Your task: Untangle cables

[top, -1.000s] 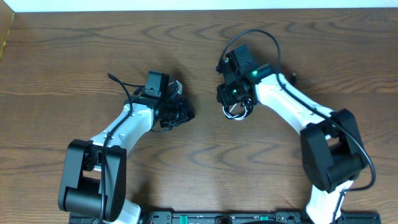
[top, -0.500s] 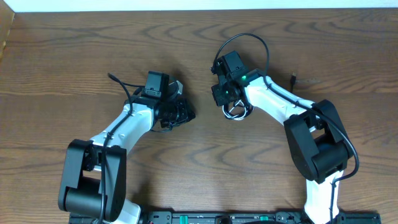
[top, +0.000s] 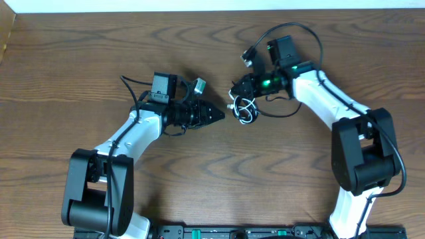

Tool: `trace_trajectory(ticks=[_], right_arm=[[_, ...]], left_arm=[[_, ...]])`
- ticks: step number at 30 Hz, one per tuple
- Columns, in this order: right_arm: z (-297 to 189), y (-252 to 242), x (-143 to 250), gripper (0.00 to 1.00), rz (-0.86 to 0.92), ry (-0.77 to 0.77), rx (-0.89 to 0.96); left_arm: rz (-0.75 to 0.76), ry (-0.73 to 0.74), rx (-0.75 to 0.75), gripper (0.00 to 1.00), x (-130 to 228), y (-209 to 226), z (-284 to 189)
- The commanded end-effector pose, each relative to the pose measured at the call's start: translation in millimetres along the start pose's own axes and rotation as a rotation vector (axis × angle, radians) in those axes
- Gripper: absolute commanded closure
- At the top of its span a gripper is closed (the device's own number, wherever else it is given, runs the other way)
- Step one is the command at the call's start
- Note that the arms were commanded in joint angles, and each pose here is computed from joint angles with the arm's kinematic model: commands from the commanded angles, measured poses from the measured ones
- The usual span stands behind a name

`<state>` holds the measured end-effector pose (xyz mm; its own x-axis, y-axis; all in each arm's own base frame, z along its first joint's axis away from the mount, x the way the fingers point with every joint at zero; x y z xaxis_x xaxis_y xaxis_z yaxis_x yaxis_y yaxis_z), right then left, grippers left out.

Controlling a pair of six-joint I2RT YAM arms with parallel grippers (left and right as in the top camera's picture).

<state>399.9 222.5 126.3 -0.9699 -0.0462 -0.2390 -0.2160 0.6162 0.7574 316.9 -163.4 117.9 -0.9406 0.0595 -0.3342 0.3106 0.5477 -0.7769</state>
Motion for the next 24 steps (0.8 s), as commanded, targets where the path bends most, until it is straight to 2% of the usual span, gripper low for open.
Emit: trace_trajectory(ticks=[1,8,14,24], right_arm=[[-17.9,38.6,4.0,0.99,-0.068,0.061,-0.280],[-19.2,41.5,4.4,0.99,-0.078,0.067,-0.307],[-17.7,40.8,4.4,0.99,-0.078,0.064,-0.293],[-16.9,41.3,5.7,0.99,-0.075,0.070,-0.293]], left_arm=[[0.035,-0.013,0.076,0.58,-6.7,-9.8,-2.0],[-0.001,-0.051,0.088,0.51,-17.0,-12.8,-2.5],[0.015,-0.035,0.097,0.51,-14.1,-18.4,3.3],[0.114,-0.032,0.130,0.49,-15.1,-37.4,18.4]])
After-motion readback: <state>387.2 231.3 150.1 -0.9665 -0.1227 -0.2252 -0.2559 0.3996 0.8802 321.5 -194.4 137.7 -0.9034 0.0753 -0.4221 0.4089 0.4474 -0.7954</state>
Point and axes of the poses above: each gripper's point midway between its finger pads, its own z axis out along the fingers, its own y axis along the line the jaws close on, x = y × z, the point moved 5 cm from there along -z, back along the fingers, and after that the axes turned 12 degrees about z, right-handed, at the moved point
